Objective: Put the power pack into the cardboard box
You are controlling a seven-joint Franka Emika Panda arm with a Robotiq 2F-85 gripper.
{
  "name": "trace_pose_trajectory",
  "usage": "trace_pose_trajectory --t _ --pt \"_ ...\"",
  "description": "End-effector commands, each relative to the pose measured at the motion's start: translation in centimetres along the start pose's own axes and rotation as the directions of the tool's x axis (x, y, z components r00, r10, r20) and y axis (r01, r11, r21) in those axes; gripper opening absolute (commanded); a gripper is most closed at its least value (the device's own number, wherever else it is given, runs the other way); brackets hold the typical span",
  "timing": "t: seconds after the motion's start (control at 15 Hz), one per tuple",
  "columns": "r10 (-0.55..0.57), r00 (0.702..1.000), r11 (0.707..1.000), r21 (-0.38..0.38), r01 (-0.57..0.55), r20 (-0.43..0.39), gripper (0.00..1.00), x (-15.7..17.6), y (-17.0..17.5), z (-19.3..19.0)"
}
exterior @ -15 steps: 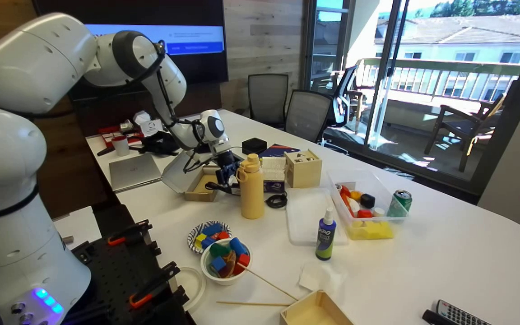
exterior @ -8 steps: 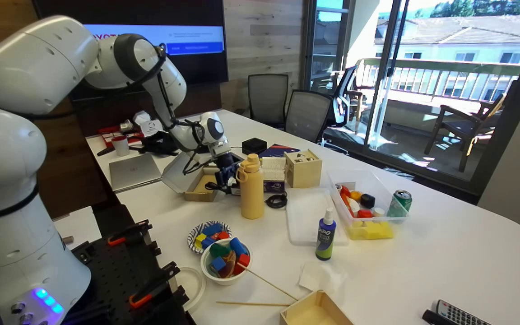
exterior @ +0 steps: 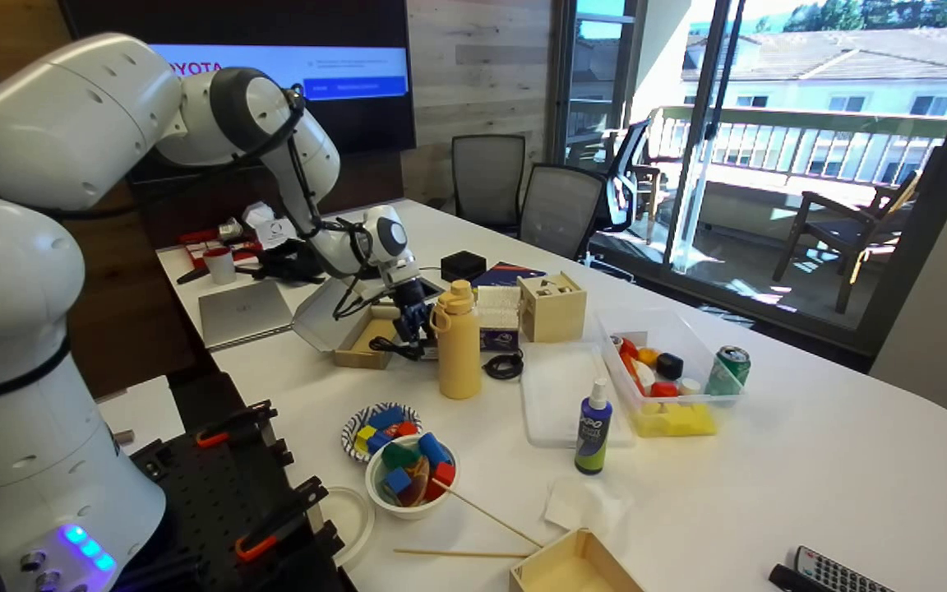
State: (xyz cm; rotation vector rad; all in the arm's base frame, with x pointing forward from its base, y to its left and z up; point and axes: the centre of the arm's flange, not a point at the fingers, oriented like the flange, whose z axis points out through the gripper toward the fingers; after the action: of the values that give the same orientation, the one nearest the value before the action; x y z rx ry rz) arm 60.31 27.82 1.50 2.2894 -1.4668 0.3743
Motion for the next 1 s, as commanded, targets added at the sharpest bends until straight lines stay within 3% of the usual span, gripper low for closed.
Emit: trace_pose_trajectory --t 0.0,0.2,0.53,0.93 --pt "0.003 1.0 1.0 -0.016 -0.003 -0.007 0.31 0.2 -0.5 -0.2" --pt "-0.004 1.0 1.0 -0.013 0.004 -0.007 0.16 0.0 -0.7 -0.3" --pt "-0.004 1.0 1.0 0.029 0.004 -0.001 0.14 0.7 -1.4 -2.3" --pt "-0.021 0.999 0.989 0.15 0.017 0.025 0.11 1.8 -2.3 -12.4"
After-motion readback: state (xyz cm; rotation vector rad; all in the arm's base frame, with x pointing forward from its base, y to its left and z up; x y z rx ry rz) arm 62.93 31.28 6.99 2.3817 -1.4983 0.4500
